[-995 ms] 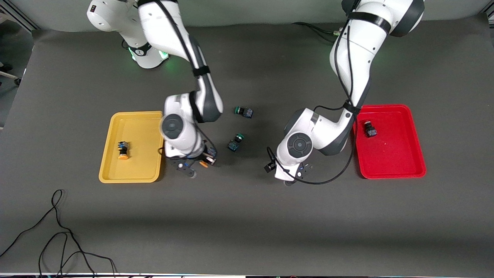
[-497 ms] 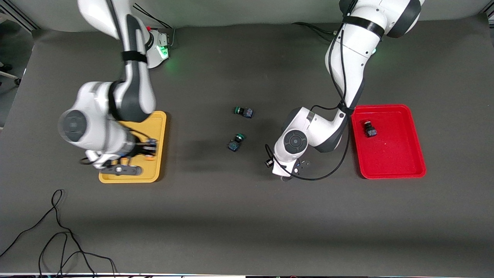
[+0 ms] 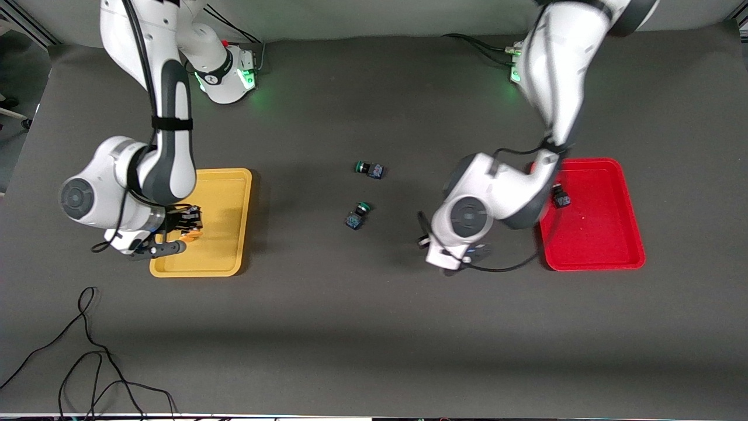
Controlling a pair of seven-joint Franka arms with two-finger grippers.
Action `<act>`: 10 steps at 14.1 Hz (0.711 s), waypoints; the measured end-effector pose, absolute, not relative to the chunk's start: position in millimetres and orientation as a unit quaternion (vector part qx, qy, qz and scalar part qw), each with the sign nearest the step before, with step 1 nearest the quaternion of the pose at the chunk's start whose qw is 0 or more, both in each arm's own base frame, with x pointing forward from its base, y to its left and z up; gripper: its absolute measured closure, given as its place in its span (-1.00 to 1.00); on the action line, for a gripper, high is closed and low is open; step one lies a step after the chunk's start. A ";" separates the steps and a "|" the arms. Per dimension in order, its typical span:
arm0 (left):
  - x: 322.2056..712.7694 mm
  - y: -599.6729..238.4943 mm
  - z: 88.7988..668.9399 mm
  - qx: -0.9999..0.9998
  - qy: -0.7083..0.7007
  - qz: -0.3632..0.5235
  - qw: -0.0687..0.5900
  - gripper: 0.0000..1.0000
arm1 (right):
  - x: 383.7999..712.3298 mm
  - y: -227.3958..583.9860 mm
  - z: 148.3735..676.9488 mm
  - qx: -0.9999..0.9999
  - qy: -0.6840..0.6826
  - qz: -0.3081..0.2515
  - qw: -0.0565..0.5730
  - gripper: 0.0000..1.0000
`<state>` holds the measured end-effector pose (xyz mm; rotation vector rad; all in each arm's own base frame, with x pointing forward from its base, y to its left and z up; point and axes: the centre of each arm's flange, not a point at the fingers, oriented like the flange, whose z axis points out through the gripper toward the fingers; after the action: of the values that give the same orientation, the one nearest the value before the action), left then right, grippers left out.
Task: Place red and yellow buttons in trays
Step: 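Place the yellow button in the yellow tray while the left gripper places red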
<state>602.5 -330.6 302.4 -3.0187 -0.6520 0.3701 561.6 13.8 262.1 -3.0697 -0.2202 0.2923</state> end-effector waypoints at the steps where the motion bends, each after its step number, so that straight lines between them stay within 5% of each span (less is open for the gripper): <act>1: 605.5 -301.3 331.4 -0.973 -0.189 0.131 0.021 0.18 | 559.1 14.4 243.0 -0.992 -0.068 0.105 0.030 0.35; 5: 598.5 -174.9 360.8 -0.979 -0.118 0.164 0.025 0.18 | 558.6 13.9 202.9 -0.990 -0.061 0.125 0.036 0.25; 10: 579.6 -32.2 302.4 -0.983 -0.036 0.180 0.024 0.18 | 586.8 30.1 248.0 -0.991 -0.047 0.116 0.053 -0.75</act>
<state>579.6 -32.2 302.4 -3.0410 -0.1111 0.5571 586.8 30.1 248.0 -3.0119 -0.1432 0.3538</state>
